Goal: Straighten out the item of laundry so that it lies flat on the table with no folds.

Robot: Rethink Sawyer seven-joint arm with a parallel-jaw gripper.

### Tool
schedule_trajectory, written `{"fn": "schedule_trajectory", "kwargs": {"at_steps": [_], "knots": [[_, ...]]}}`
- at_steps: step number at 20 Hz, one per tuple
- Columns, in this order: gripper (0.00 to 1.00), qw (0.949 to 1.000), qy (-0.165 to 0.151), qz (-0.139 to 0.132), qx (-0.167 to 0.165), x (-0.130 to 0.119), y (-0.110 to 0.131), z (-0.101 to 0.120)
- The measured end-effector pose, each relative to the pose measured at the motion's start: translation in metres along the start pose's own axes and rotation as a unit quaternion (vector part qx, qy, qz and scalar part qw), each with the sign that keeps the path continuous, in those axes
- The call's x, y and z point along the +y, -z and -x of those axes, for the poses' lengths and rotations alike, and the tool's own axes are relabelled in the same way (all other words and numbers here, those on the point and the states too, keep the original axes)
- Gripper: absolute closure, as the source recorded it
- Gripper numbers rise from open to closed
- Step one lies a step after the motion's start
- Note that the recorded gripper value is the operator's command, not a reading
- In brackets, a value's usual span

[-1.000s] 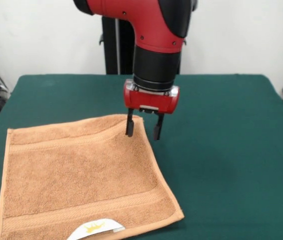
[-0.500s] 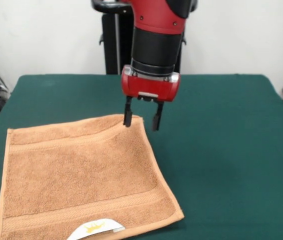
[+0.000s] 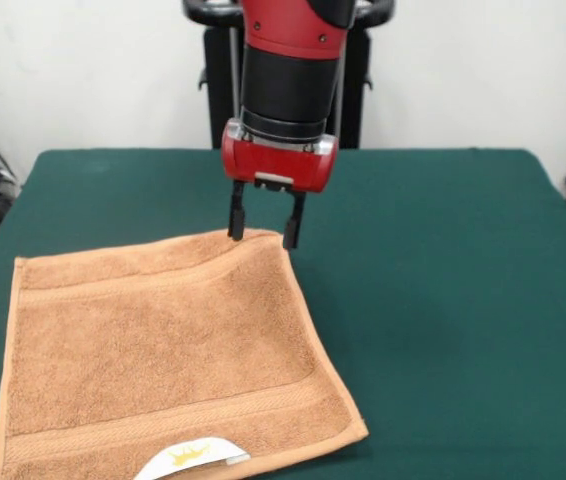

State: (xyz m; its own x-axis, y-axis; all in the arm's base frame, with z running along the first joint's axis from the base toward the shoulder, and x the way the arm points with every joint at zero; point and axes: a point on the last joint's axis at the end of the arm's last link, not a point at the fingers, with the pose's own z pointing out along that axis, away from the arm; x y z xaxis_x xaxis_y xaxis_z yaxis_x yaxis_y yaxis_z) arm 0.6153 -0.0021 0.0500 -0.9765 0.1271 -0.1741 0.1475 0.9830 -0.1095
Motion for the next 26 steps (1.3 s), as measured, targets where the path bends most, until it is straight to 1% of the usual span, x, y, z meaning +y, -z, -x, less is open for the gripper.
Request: {"fn": "schedule_trajectory", "kwargs": {"at_steps": [10, 19, 24, 26], "knots": [[0.0, 0.9997, 0.02, -0.002, 0.016, 0.004, -0.004, -0.022], [0.0, 0.9996, 0.019, -0.002, 0.023, 0.004, -0.006, -0.028], [0.0, 0.9996, 0.016, -0.003, 0.024, -0.002, -0.013, -0.031], [0.0, 0.9996, 0.011, -0.003, 0.026, -0.009, -0.022, -0.035]]}}
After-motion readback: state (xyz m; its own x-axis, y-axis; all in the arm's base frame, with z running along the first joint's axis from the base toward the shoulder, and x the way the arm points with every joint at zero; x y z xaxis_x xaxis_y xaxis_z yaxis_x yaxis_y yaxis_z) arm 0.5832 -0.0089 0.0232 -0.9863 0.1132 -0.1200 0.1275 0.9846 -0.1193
